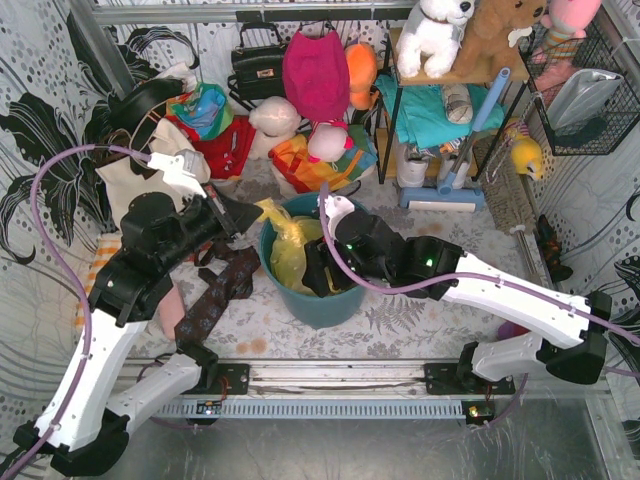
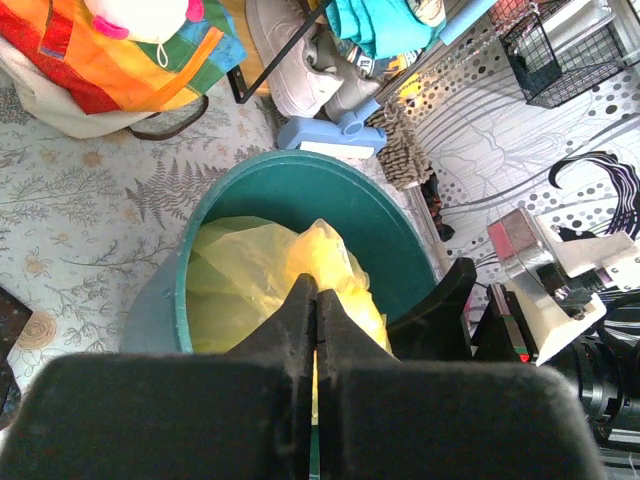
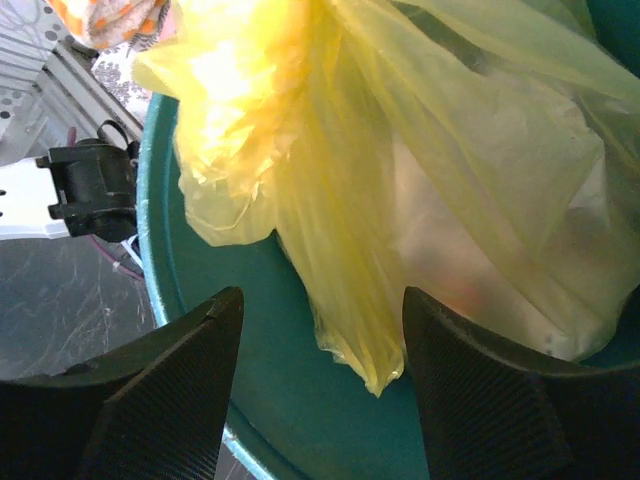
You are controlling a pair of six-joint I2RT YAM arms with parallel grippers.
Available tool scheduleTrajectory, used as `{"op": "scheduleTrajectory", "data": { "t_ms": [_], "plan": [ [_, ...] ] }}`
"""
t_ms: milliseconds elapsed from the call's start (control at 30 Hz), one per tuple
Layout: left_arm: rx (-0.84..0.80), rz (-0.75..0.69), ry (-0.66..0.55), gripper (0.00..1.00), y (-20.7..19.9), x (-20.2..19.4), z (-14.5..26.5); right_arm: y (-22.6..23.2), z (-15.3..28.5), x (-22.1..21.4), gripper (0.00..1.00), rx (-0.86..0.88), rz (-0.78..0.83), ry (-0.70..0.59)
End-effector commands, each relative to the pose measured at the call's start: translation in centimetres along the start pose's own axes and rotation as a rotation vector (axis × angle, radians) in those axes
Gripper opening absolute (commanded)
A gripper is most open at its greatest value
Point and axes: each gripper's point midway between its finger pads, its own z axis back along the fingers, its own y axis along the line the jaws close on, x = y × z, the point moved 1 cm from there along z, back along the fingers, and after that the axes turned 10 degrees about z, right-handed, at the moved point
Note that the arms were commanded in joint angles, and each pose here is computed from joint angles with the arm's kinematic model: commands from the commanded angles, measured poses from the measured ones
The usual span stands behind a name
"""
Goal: Tie the trash bag
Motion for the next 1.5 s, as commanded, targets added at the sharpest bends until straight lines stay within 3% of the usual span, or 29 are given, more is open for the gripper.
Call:
{"op": "scheduleTrajectory", "data": {
  "t_ms": [0,100,233,567,1033,1200,1467],
  "plan": [
    [-0.077,-0.006,-0.045,0.00,-2.2,1.5,0.7,0.4,0.4,0.1,0.62,0.030,0.002,-0.009],
    [-0.087,-0.007,-0.051,0.00,-2.6,1.7,0.9,-0.6,-0.4,-0.8,0.45,-0.031,-0.012,0.027],
    [-0.112,-0.008,-0.061,0.00,-3.3,2.1,1.2,-1.9,-0.6,-1.0,0.00,-0.121,-0.039,0.041],
    [-0.271,0.006,-0.096,0.00,-6.6,3.0,2.5,-4.2,0.2,-1.9,0.00,-0.271,-0.121,0.055],
    [-0.276,0.033,-0.272,0.00,-7.5,6.3,4.3,-5.2,0.2,-4.1,0.00,-0.333,-0.153,0.127],
    [-0.240,0.047,-0.299,0.00,-6.7,6.6,4.1,-5.3,0.5,-3.6,0.00,-0.339,-0.162,0.107],
    [-0.132,0.060,-0.210,0.00,-2.4,3.3,1.5,-4.4,3.7,0.8,0.00,-0.296,-0.186,-0.008]
  ]
}}
